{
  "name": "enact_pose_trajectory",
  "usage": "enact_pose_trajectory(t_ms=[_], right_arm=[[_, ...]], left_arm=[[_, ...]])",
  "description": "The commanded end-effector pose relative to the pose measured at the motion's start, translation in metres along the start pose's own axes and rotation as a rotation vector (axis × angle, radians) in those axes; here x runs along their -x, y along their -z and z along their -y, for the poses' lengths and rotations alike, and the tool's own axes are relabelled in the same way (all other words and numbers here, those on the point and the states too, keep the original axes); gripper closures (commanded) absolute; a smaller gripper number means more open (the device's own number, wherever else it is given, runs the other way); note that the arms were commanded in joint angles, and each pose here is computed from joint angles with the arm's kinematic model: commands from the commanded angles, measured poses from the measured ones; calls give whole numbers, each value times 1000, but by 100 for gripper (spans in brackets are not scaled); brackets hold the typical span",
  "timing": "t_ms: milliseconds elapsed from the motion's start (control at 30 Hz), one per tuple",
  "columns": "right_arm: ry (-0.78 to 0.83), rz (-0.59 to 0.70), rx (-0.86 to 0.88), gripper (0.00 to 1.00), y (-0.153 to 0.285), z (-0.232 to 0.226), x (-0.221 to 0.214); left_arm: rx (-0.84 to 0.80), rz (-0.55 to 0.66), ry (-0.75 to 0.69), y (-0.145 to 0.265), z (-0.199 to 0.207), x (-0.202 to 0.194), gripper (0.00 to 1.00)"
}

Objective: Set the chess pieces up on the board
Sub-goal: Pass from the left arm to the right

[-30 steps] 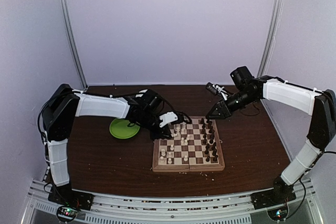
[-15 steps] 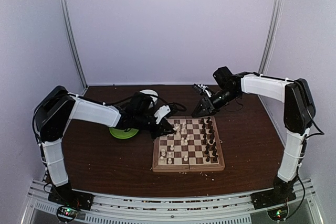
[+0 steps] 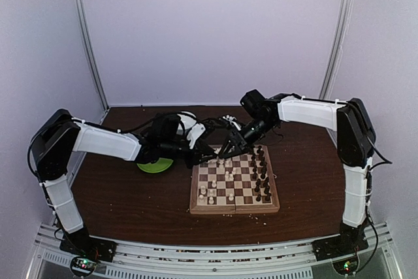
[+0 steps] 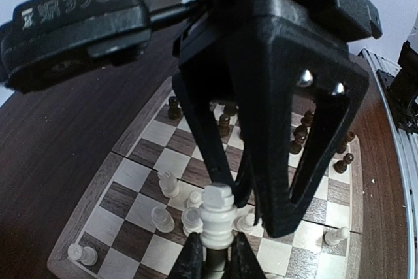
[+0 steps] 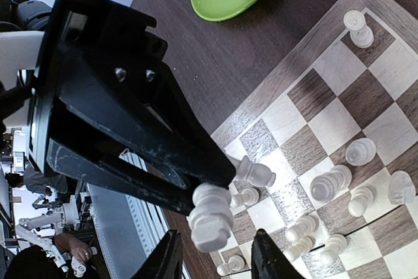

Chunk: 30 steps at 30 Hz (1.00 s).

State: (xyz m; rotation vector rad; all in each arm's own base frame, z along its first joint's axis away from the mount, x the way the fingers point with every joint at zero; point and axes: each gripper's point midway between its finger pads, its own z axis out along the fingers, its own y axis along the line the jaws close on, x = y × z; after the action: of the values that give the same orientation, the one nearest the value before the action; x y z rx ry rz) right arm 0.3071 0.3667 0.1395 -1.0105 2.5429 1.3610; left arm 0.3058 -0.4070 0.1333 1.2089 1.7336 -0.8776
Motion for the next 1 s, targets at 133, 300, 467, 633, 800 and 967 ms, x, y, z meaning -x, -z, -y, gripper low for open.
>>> enact_pose_trajectory(t_ms=[133, 300, 467, 633, 800, 967], right_arm=[[-31, 29, 67, 64, -2, -16, 16], [-36, 44, 79, 64, -2, -18, 21], [-54, 49, 80, 66, -6, -13, 22], [-66, 66, 88, 70, -7, -12, 26], [-71, 67, 94, 81, -9, -11, 25], [-68, 72, 96, 91, -8, -13, 24]], left_arm=[[-2, 75, -19, 11, 2, 20, 89], [-10, 77, -19, 12, 4, 21, 89], [-23, 83, -21, 13, 7, 24, 89], [-35, 86, -20, 13, 9, 25, 89], [-34, 80, -14, 13, 9, 22, 88], [-2, 73, -1, 13, 3, 22, 84]])
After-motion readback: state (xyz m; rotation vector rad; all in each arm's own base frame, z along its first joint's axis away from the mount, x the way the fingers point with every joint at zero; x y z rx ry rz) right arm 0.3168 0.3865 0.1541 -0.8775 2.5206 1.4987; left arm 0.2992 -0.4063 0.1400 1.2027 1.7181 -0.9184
